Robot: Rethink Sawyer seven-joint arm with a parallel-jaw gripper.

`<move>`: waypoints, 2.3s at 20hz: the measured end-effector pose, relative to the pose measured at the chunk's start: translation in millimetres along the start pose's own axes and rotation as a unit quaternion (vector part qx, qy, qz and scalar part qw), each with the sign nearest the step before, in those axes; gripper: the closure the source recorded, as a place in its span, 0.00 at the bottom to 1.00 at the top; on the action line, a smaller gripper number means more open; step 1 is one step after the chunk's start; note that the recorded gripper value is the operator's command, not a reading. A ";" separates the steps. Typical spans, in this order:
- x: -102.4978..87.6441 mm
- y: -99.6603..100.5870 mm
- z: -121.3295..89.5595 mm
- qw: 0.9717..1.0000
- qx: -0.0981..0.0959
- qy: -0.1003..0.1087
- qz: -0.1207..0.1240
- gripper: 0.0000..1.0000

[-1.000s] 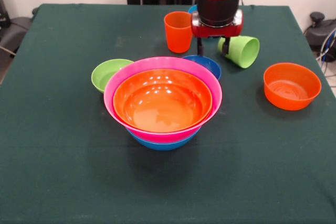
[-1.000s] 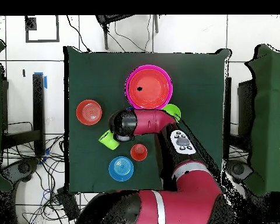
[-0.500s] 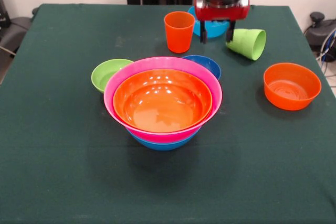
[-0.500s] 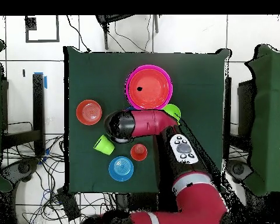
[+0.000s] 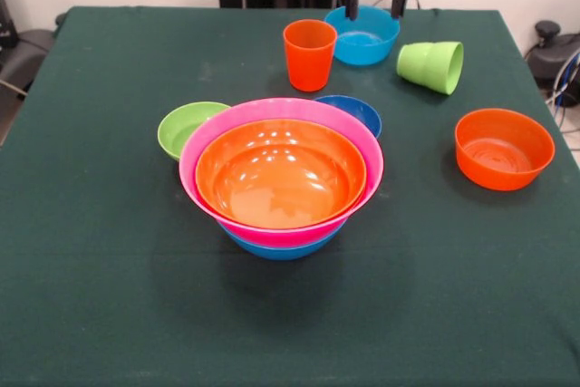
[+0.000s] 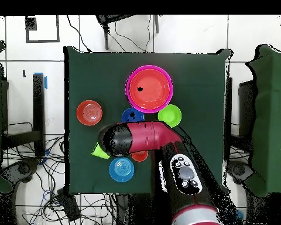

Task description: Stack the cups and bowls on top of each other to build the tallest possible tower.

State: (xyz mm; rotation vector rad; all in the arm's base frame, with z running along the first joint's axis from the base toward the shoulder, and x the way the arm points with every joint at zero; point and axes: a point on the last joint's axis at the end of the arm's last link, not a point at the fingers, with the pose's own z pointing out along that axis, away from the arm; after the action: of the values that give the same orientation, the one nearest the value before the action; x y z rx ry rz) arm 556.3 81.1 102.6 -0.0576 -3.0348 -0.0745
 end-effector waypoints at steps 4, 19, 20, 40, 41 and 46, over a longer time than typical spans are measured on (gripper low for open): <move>16.7 1.5 -8.6 1.000 0.004 0.004 -0.004 0.00; 75.7 26.3 -1.9 0.999 0.003 0.013 -0.031 0.00; 79.9 28.9 -2.0 0.999 0.004 0.013 -0.034 0.00; 133.0 44.8 -13.9 0.998 0.017 0.015 -0.058 0.00; 133.2 44.6 -13.6 0.998 0.018 0.015 -0.057 0.00; 132.9 40.8 -8.4 0.998 0.020 0.005 -0.055 0.00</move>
State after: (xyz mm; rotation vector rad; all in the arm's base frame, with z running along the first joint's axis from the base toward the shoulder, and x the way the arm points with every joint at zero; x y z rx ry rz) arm 426.7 126.1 127.0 0.1124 -3.0258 -0.0228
